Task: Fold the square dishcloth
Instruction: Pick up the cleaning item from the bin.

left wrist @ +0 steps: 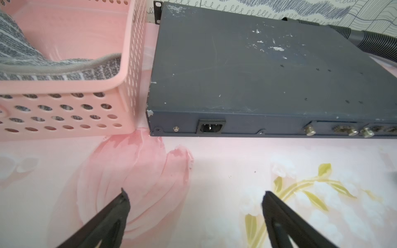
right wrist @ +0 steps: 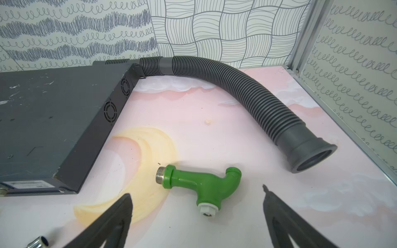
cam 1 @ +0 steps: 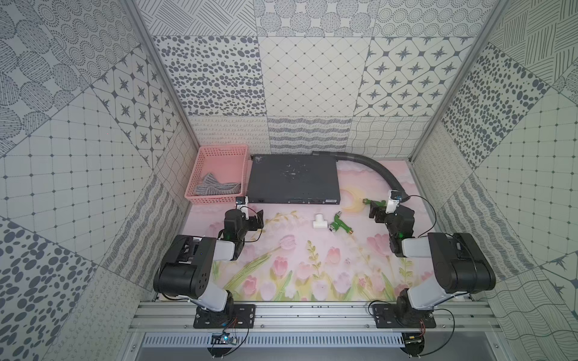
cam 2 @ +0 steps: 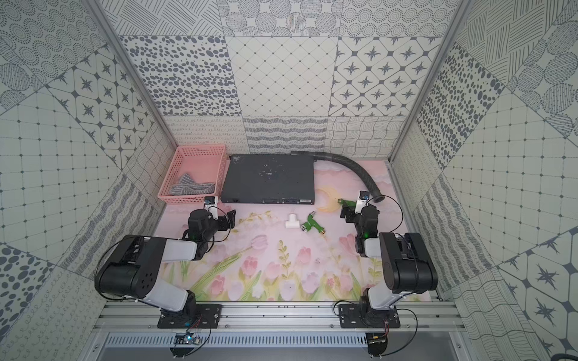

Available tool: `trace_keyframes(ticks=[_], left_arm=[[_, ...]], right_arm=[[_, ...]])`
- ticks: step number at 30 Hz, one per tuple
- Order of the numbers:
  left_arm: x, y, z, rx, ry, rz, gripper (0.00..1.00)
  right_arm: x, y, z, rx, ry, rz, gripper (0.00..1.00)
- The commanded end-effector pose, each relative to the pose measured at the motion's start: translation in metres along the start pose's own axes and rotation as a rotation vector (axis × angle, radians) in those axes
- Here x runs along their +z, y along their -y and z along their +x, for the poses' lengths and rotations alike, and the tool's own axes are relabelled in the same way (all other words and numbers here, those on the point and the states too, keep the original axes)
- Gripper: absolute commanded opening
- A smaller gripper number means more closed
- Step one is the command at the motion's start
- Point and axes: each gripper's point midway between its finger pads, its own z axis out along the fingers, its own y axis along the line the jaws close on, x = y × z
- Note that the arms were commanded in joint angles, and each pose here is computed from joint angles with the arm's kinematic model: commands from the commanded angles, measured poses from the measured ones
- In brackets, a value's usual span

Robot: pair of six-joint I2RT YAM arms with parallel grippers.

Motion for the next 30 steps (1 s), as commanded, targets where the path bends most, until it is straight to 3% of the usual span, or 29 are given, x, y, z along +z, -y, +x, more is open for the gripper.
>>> trace_keyframes(ticks=[1, 24, 30], left_arm=[[0.001, 0.002, -0.008, 0.007, 0.023, 0.018, 0.99], [0.0, 0.004, -0.009, 0.008, 0.028, 0.028, 0.99], [-0.018, 0.0, -0.032, -0.009, 0.056, -0.013, 0.99]], right_arm=[[-0.001, -0.004, -0.006, -0.004, 0.024, -0.017, 0.97], [0.0, -0.01, -0.005, -0.016, 0.016, -0.048, 0.97], [-0.012, -0.006, -0.023, -0.009, 0.048, -0.02, 0.97]])
